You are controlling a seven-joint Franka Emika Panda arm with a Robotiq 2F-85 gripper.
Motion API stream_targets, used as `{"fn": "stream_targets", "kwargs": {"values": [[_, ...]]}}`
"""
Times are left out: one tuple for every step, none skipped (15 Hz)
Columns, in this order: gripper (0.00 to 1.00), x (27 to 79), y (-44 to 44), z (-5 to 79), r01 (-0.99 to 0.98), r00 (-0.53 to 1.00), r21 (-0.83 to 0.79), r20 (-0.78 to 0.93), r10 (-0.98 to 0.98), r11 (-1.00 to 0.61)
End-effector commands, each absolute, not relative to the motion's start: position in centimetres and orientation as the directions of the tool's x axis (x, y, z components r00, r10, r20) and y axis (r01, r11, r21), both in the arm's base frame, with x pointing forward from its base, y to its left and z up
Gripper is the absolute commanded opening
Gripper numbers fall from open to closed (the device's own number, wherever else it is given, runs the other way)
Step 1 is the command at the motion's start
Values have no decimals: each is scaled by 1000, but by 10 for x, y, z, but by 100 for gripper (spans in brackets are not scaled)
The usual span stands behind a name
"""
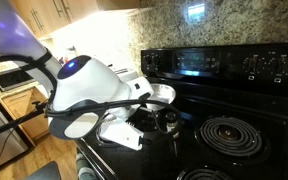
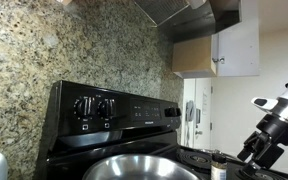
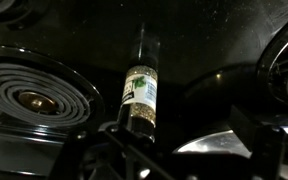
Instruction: Pick up the spice bottle from the stove, shake it above the pan, then put it back on the stove
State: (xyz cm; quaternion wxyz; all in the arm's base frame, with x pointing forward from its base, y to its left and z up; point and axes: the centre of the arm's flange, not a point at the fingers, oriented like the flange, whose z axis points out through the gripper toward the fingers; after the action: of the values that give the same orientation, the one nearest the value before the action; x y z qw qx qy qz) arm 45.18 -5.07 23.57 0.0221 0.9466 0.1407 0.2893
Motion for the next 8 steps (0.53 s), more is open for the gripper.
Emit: {"fn": "stream_targets", "kwargs": {"values": [[100, 459, -43, 219, 287, 766, 121, 566, 303, -950], [100, 463, -41, 218, 285, 765, 117, 571, 299, -951], [100, 466, -40, 216, 286, 766, 107, 572, 294, -952], [100, 469, -41, 215, 269, 772, 111, 570, 283, -957], [100, 470, -41, 215, 260, 778, 99, 567, 270, -960], [100, 470, -42, 215, 251, 779, 109, 567, 268, -962], [100, 470, -42, 215, 243, 787, 110, 559, 262, -964], [100, 470, -44, 216, 224, 790, 115, 560, 250, -968]]}}
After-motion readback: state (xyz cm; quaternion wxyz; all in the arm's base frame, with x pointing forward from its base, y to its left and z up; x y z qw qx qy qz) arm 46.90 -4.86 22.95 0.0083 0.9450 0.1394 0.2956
